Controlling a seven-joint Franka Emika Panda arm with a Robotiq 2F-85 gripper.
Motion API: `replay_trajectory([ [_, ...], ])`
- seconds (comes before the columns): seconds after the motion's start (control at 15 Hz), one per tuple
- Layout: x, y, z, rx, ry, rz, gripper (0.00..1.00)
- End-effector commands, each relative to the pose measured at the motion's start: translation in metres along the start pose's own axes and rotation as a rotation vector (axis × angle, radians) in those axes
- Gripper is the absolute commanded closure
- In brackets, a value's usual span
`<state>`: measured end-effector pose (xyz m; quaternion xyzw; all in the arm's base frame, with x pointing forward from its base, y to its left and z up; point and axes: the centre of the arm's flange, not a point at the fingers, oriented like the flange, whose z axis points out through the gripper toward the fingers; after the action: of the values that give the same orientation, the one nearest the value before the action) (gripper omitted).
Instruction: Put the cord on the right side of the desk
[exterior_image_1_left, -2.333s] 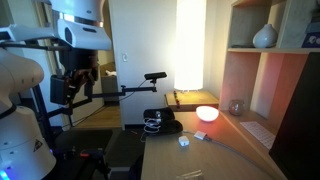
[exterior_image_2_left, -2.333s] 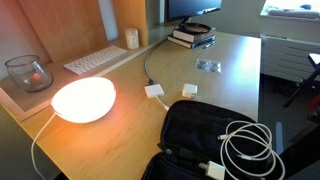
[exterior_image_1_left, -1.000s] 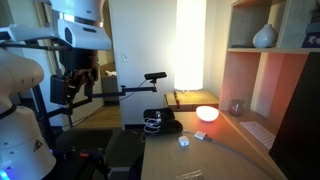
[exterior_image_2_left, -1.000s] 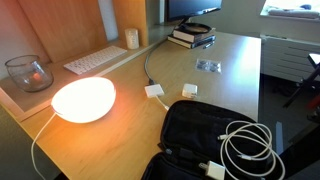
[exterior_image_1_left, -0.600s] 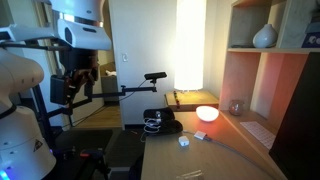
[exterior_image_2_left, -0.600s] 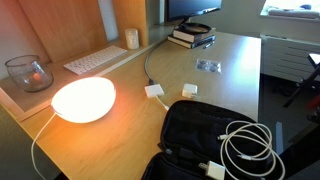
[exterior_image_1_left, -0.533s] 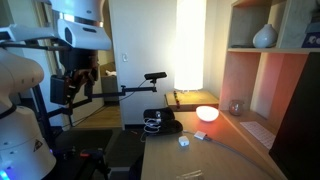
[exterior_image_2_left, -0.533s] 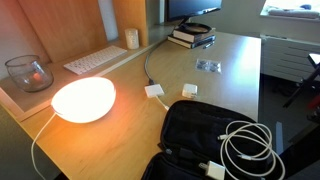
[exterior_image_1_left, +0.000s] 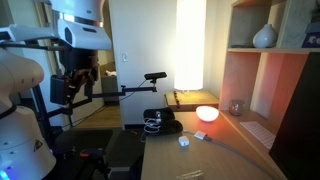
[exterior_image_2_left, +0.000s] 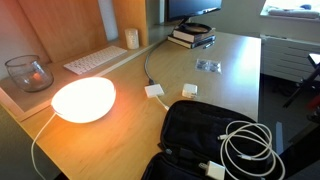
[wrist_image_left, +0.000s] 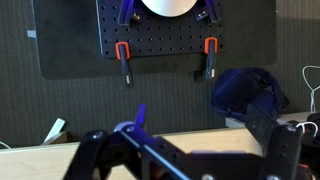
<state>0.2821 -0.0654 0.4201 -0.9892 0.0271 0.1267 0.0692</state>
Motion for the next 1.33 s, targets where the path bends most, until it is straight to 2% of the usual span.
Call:
replay_trajectory([
  [0.0,0.0,0.0,0.0,0.0,0.0,0.0,0.0],
  [0.8,0.003,-0.001,0.0,-0.005,-0.014,-0.004,0.0],
  [1.0,0.016,-0.015,-0.003,-0.019,-0.03,0.008,0.0],
  [1.27,0.035,-0.043,-0.011,-0.05,-0.057,-0.05,0.0],
])
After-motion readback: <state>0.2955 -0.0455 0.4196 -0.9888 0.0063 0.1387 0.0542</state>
